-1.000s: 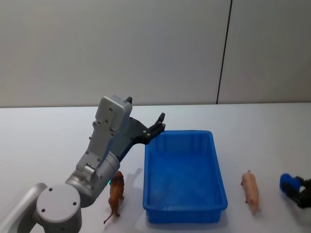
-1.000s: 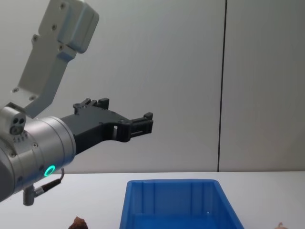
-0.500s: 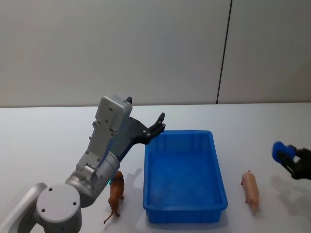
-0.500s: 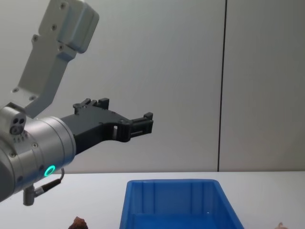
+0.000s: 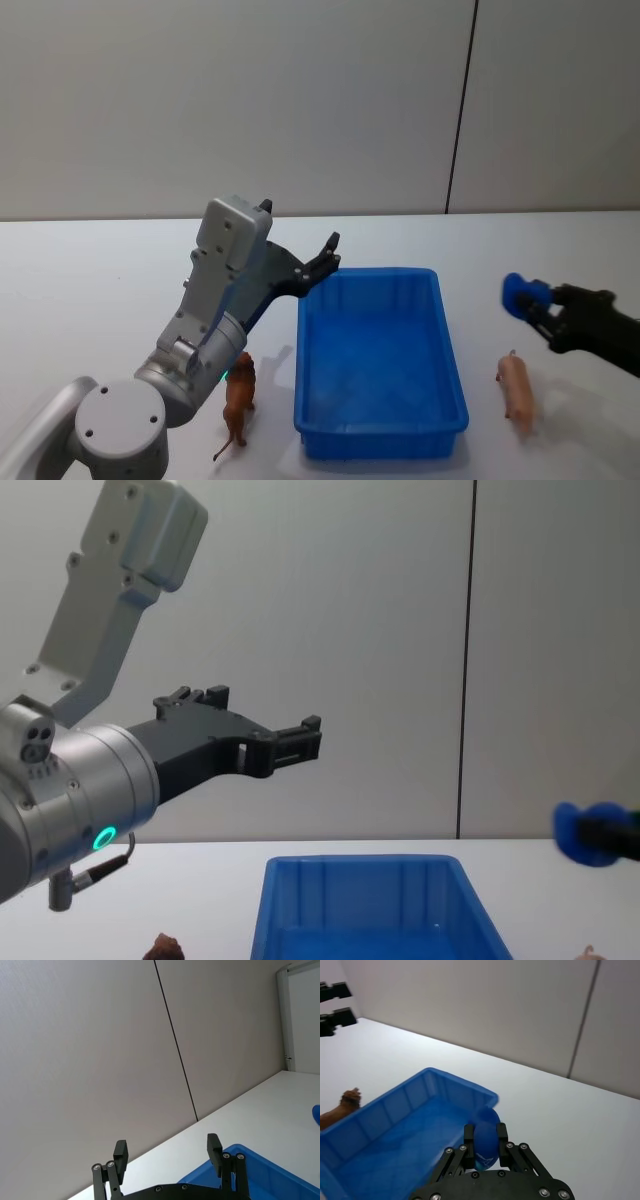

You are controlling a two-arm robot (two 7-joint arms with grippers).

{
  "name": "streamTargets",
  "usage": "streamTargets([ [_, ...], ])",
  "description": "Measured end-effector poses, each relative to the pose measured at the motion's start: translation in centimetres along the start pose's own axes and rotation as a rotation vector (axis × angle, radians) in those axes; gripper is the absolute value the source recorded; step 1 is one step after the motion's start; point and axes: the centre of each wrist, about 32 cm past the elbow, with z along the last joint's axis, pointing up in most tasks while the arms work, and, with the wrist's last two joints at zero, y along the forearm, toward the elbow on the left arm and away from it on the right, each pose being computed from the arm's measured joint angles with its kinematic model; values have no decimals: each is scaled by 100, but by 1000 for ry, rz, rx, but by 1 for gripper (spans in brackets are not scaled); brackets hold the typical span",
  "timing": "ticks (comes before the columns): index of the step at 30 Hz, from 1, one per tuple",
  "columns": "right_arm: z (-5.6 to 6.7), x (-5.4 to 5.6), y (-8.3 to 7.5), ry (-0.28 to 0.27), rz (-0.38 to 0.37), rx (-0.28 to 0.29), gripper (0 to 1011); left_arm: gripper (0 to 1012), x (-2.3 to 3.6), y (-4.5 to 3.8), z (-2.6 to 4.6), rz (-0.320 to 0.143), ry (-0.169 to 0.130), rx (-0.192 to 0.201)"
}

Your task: Pick up the two dolls from the table and place them into the box.

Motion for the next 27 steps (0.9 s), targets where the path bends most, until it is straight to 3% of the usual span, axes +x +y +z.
streamTargets([
  [17,-17,-302,484,-26,212,-53,179,1001,0,0,0,0,0,0],
  [27,-42,-443,649,-34,270,-70,475,1001,0,0,0,0,0,0],
])
